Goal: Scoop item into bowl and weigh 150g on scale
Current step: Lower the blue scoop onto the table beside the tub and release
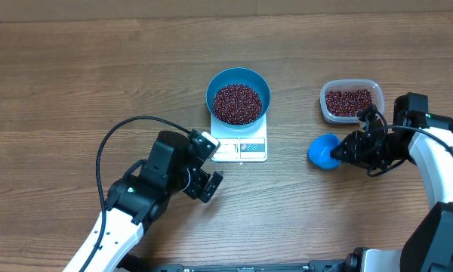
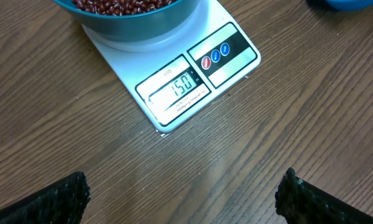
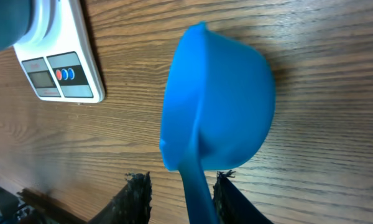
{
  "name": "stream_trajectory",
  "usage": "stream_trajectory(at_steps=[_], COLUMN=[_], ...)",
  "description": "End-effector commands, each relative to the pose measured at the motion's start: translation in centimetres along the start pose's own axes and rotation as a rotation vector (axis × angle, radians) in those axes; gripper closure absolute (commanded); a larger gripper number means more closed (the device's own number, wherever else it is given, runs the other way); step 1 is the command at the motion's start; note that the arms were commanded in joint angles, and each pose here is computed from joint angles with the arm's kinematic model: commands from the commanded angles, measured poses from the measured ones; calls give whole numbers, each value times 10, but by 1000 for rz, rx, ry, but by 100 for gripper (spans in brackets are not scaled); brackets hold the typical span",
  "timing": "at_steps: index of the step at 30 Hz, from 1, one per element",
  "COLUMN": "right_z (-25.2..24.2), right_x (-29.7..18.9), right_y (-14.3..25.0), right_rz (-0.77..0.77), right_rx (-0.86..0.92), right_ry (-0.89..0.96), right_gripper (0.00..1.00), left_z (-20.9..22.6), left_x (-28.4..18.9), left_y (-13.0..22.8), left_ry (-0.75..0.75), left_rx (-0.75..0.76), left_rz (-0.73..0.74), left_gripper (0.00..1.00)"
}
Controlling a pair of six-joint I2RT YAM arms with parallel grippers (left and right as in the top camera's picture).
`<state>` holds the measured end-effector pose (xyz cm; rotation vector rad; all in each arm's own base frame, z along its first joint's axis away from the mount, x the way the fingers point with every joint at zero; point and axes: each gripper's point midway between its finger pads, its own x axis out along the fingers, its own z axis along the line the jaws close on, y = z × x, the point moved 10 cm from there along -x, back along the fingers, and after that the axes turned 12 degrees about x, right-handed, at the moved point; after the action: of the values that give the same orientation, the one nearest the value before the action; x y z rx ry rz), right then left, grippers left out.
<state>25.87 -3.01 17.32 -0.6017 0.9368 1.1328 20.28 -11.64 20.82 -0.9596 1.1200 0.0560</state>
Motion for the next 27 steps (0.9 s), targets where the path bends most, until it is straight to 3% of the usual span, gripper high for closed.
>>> stream_trajectory(at_steps=[1,11,14,20,23,27], right_z=[-4,-19,-25,-30,-30,-35], right_x=[1,-1,-3,-5,-6,-9], right_y=[-1,-4,-7,-10,-11,-12], right_rz=[-5,-61,-105,-148,-157,-197], right_rx=[30,196,255,298,307,375], right_ry=[32,238,325,386,394,471], right_gripper=[65,41,28,20,7,1], left_z=[0,0,0,0,0,0], left_x=[2,2,2,2,2,2], left_y=[1,1,1,1,1,1], left_ry=[-3,-4,-4,-4,-4,-4], left_rx=[-17,-17,-17,-17,-17,-17], left_rz=[7,7,7,7,7,7], left_gripper=[0,0,0,0,0,0])
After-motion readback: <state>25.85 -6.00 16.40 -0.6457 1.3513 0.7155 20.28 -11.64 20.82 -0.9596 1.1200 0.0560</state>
